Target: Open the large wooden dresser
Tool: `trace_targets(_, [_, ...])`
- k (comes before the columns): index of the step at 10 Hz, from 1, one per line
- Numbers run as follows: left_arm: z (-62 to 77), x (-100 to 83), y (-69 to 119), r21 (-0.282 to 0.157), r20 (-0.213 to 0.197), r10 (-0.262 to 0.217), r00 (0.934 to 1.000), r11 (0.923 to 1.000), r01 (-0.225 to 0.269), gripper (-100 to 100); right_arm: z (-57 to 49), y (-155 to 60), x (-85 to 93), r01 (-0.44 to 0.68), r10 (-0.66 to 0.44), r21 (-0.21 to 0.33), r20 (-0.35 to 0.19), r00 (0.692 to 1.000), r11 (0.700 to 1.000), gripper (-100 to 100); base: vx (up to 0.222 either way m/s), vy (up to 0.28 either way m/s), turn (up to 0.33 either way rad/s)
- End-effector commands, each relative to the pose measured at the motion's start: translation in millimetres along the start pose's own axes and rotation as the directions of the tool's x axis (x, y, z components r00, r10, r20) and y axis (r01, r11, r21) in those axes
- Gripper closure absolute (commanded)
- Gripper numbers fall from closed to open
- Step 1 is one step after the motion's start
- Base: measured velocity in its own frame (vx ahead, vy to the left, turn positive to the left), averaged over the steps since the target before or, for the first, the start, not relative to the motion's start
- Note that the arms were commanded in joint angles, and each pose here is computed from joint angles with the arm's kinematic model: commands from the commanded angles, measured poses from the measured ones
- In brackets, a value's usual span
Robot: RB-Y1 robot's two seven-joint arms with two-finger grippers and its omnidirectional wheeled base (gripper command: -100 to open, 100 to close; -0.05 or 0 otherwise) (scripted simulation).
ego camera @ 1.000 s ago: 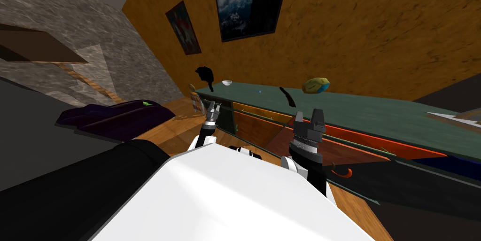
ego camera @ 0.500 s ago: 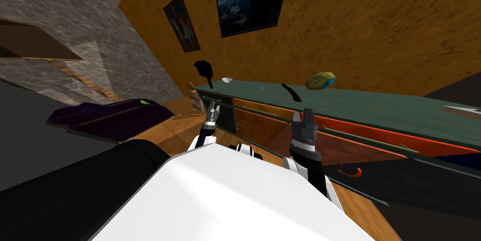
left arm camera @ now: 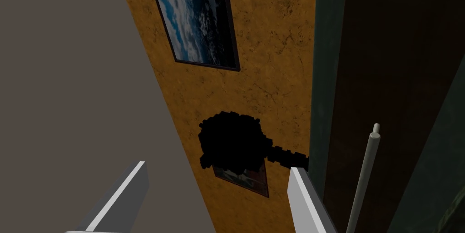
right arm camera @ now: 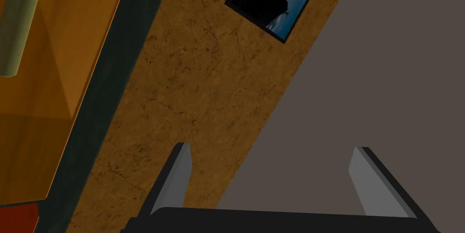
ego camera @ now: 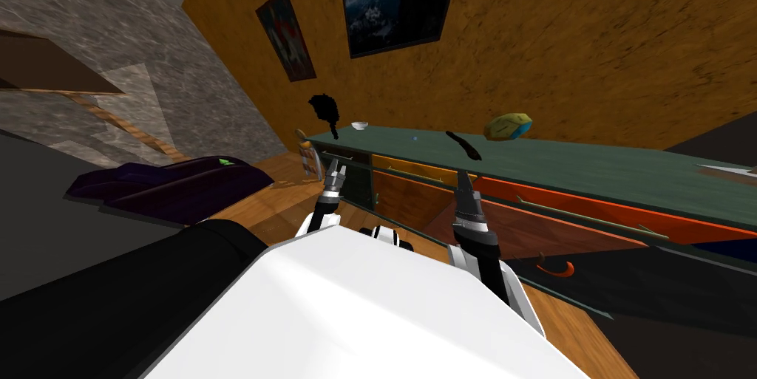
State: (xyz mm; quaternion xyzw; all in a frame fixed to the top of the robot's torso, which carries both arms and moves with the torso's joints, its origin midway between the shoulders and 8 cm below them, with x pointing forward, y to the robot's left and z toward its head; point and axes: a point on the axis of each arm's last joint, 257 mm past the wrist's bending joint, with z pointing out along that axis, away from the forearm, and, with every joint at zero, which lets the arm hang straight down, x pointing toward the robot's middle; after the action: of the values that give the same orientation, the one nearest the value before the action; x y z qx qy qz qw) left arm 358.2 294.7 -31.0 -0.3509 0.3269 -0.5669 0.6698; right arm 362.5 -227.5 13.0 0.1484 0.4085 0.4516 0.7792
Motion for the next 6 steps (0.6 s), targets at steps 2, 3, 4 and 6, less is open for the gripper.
trace_targets(2, [0.0, 0.0, 0.0, 0.000, 0.000, 0.000, 1.0000, 1.0000, 0.000, 0, 4.6, -13, 10.2, 0.173, -0.172, 0.006, -0.052, 0.984, 0.985, -100, -0.018, 0.102, -0.018])
trace_targets(3, [0.0, 0.0, 0.0, 0.000, 0.000, 0.000, 1.0000, 1.0000, 0.000, 0, 6.3, -18, 14.2, 0.241, -0.240, 0.005, -0.071, 0.968, 0.970, -100, -0.004, 0.068, -0.014])
trace_targets(4, [0.0, 0.0, 0.0, 0.000, 0.000, 0.000, 1.0000, 1.0000, 0.000, 0, 8.1, -24, 17.1, 0.302, -0.301, 0.005, -0.086, 0.950, 0.953, -100, -0.016, 0.086, -0.028])
trace_targets(6, [0.0, 0.0, 0.0, 0.000, 0.000, 0.000, 1.0000, 1.0000, 0.000, 0, 9.8, -30, 21.3, 0.381, -0.379, 0.000, -0.106, 0.920, 0.925, -100, -0.009, 0.103, -0.024])
